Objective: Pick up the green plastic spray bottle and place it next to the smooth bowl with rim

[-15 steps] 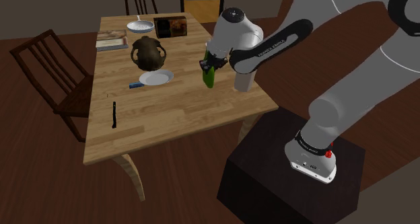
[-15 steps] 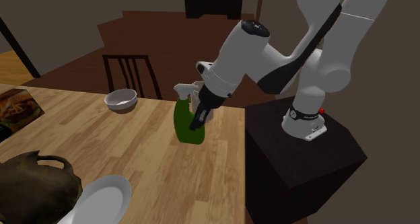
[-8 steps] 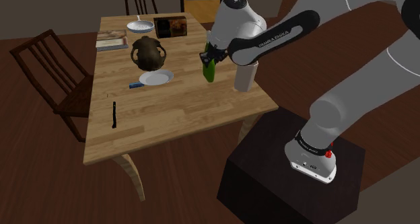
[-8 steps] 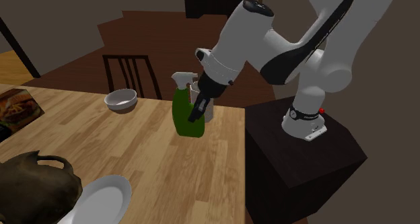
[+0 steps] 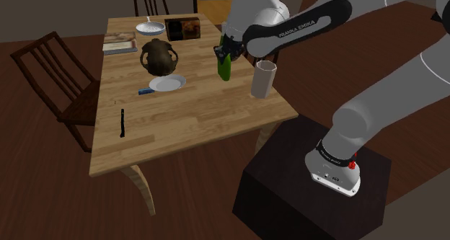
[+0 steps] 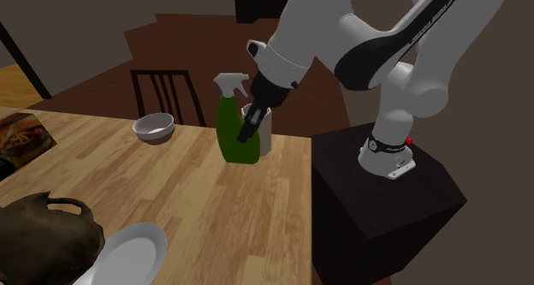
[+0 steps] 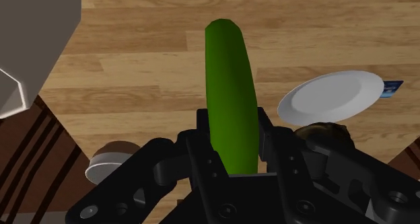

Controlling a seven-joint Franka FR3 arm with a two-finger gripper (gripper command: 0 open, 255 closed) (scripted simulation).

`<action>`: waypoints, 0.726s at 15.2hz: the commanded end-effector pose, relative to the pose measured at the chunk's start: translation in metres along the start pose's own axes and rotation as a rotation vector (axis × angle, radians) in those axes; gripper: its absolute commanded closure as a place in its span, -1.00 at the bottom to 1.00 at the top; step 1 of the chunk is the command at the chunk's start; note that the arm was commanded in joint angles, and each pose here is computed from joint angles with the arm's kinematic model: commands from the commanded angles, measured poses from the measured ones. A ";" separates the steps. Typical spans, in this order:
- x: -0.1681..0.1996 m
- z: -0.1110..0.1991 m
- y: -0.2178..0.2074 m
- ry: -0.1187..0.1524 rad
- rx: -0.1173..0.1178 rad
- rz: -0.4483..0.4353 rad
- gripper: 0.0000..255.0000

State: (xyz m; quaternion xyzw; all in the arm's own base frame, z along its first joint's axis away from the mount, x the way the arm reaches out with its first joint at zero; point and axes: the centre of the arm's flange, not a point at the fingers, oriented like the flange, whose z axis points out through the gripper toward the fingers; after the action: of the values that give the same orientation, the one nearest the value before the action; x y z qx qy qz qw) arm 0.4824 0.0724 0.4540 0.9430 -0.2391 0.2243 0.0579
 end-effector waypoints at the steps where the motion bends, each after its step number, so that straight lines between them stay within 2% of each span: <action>1: 0.005 -0.009 0.000 0.000 0.000 0.000 1.00; 11: 0.028 -0.056 0.000 0.000 0.000 0.000 1.00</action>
State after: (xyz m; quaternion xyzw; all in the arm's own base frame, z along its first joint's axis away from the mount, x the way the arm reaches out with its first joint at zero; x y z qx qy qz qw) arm 0.4823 0.0724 0.5117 0.9430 -0.2390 0.2242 0.0579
